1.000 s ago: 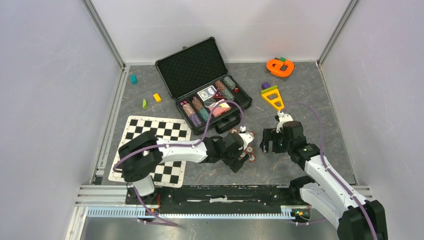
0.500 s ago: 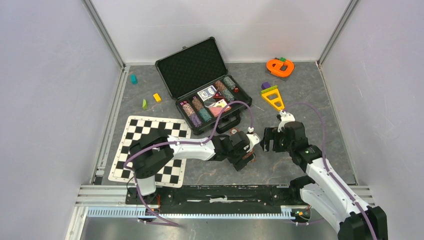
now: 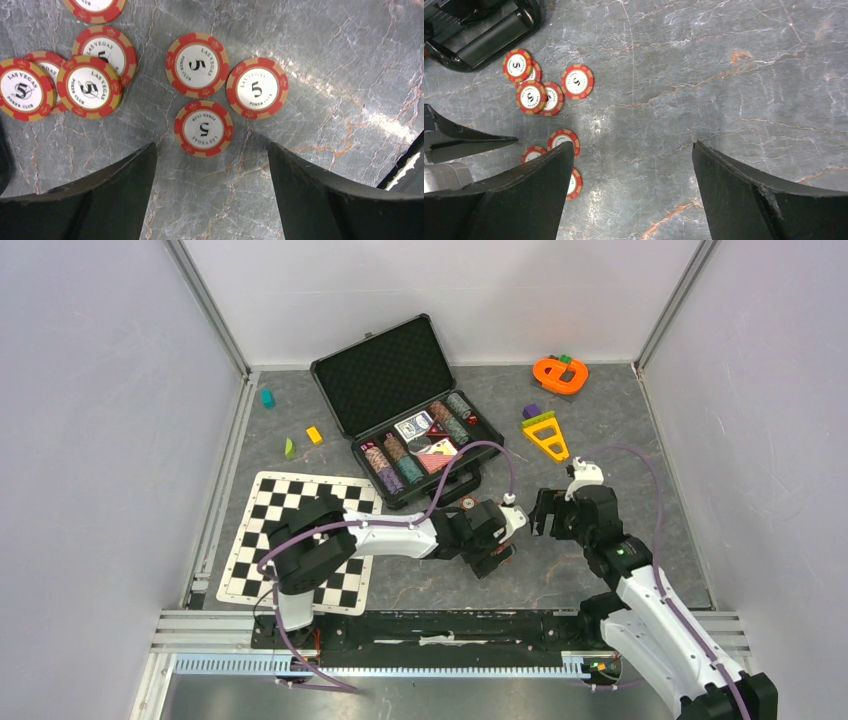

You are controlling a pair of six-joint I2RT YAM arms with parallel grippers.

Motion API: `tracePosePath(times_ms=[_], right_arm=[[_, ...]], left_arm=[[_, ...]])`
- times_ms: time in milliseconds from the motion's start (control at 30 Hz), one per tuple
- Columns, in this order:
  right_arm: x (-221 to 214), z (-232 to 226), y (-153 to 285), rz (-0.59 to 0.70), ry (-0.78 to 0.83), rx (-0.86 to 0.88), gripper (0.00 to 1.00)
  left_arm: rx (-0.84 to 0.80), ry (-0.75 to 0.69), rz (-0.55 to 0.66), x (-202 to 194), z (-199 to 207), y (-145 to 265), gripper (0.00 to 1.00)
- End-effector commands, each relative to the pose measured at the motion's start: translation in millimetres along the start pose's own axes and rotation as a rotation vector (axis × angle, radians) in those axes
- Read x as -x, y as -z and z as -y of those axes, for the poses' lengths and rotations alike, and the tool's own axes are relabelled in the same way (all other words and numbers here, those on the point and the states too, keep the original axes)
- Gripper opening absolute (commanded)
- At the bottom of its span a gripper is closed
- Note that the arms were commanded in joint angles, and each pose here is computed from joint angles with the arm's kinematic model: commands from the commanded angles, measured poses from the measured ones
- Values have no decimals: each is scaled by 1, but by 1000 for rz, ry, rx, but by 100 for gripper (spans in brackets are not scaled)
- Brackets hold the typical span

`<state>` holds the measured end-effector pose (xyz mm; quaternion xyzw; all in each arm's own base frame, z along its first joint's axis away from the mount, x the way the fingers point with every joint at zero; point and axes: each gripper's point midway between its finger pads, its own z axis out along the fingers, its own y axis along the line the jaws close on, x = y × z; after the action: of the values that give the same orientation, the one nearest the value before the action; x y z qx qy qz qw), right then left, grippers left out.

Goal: Pack up texas hold em set

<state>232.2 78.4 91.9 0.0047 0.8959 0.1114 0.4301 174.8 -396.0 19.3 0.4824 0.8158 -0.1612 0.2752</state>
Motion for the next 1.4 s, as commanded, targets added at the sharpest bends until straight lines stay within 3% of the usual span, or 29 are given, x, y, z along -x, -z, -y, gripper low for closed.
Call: tracePosePath(times_ms=[0, 167, 367, 800, 1367], right_arm=[[19, 3, 5, 77, -22, -33, 94], [15, 3, 4, 73, -28, -24, 94], [17, 2, 5, 73, -29, -22, 94], [19, -1, 7, 87, -33, -4, 93], [20, -2, 10, 98, -37, 4, 93]], left_arm=[[-33, -43, -1, 7, 6, -8, 87], [-29, -55, -33, 9, 6, -15, 83], [5, -51, -83, 3, 1, -14, 71], [-12, -46, -163, -13, -2, -1, 58], [-14, -17, -120, 2, -1, -1, 44]])
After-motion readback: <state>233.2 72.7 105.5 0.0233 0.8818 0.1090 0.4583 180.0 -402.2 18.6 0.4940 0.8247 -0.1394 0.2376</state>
